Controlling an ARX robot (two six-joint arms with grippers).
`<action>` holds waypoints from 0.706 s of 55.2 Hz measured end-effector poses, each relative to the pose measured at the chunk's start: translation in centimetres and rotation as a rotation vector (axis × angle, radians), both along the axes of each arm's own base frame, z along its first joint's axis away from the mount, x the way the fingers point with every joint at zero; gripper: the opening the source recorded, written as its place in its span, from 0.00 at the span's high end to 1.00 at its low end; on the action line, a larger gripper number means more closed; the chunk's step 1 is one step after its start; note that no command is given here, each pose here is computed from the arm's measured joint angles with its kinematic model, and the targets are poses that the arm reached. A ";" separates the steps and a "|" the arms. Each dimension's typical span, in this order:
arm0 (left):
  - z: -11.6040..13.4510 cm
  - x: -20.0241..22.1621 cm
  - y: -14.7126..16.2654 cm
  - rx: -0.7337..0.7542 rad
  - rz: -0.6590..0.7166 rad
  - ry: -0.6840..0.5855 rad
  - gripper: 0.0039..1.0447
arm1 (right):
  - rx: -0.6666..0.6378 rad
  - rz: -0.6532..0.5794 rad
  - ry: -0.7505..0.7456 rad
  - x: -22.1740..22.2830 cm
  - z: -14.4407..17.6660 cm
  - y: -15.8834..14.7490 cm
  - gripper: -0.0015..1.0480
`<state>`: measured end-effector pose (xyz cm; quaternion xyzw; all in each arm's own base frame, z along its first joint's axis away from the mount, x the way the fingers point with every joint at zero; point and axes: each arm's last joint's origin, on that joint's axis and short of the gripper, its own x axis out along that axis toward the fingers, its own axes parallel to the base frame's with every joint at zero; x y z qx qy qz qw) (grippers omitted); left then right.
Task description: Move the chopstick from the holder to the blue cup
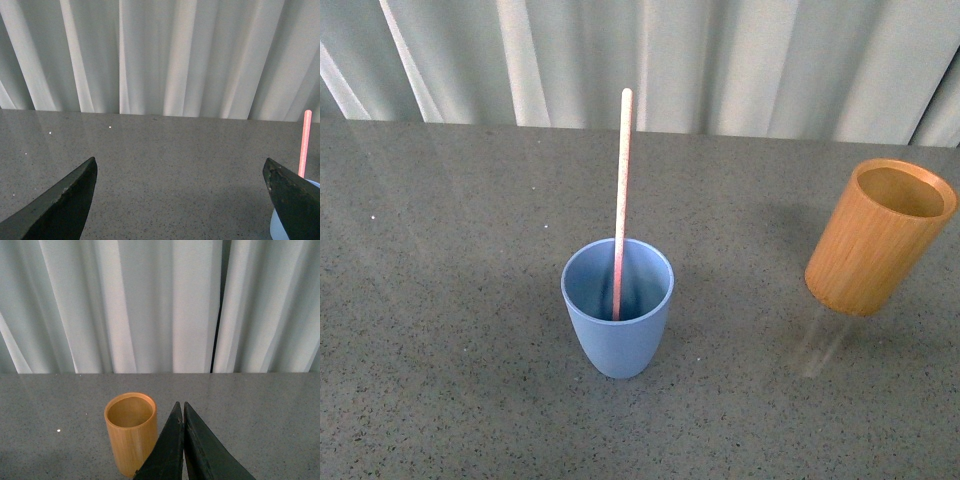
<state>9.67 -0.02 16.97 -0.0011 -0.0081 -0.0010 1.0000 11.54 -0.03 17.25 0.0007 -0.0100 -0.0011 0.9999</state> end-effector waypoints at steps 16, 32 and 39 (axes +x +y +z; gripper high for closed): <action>0.0 0.0 0.0 0.000 0.000 0.000 0.06 | 0.000 0.000 -0.001 -0.6 0.0 0.0 0.99; 0.0 0.0 0.0 0.000 0.000 0.000 0.06 | 0.000 0.000 0.002 -1.9 -0.3 0.0 0.99; 0.0 0.0 0.0 0.000 0.000 -0.001 0.06 | 0.000 0.000 0.005 -1.9 -0.3 0.0 0.99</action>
